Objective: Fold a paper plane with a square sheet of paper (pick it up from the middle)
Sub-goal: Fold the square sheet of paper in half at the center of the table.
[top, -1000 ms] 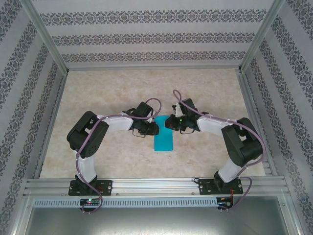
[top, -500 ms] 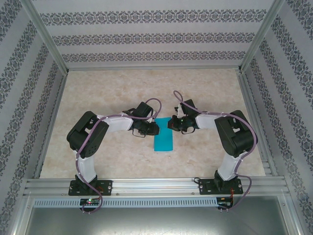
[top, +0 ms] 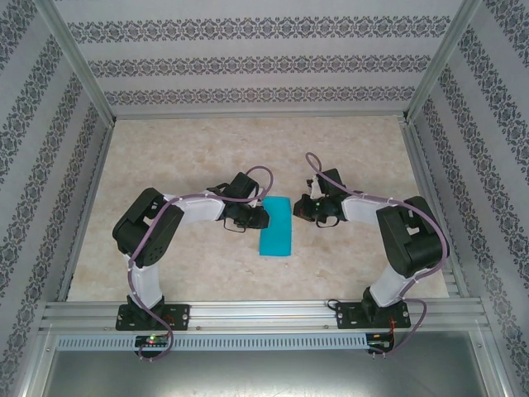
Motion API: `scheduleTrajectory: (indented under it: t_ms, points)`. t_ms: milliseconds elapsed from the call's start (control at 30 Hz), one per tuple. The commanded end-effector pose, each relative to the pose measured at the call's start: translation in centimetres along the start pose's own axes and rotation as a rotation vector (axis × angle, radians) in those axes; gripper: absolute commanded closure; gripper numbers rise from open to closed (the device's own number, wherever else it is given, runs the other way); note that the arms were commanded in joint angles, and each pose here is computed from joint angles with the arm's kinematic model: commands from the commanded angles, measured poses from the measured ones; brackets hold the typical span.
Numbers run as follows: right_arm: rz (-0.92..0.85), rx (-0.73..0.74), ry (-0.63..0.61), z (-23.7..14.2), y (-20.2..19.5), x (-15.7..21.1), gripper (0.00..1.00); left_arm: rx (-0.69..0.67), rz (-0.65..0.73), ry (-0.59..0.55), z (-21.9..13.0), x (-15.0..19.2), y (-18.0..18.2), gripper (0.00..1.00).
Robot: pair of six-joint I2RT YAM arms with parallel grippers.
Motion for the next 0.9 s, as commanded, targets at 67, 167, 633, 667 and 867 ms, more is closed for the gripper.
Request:
scheduleTrajectory:
  t_ms: [67,167,633,667,867]
  points:
    - [-0.026,-0.082,-0.022,1.1,3.7,-0.5,0.98,-0.251,-0.048,0.221,3.4,6.4,5.5,0.75]
    - [-0.026,-0.071,-0.008,2.7,3.9,-1.0,0.98,-0.251,-0.046,0.223,3.3,6.4,5.5,0.75]
    - [0.050,0.036,-0.030,4.1,-1.4,-2.8,0.99,-0.253,-0.043,0.225,3.3,6.8,5.7,0.75]
    - [0.059,0.038,-0.037,3.9,-1.8,-2.9,0.99,-0.254,-0.044,0.228,3.3,6.9,5.7,0.75]
    - [0.096,0.042,-0.073,2.5,-3.6,-3.8,0.99,-0.258,-0.045,0.231,3.3,7.0,5.8,0.75]
Point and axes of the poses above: each hand's point on the last joint's axis, 136 mm out from that joint toward the fingers, its own z axis out along the fingers, its own y axis along the line the jaws close on, x = y × z, the point moved 6 cm from there along -z, back along the fingers, and after that the axes turned 4 degrees about z, right-handed, at the moved point
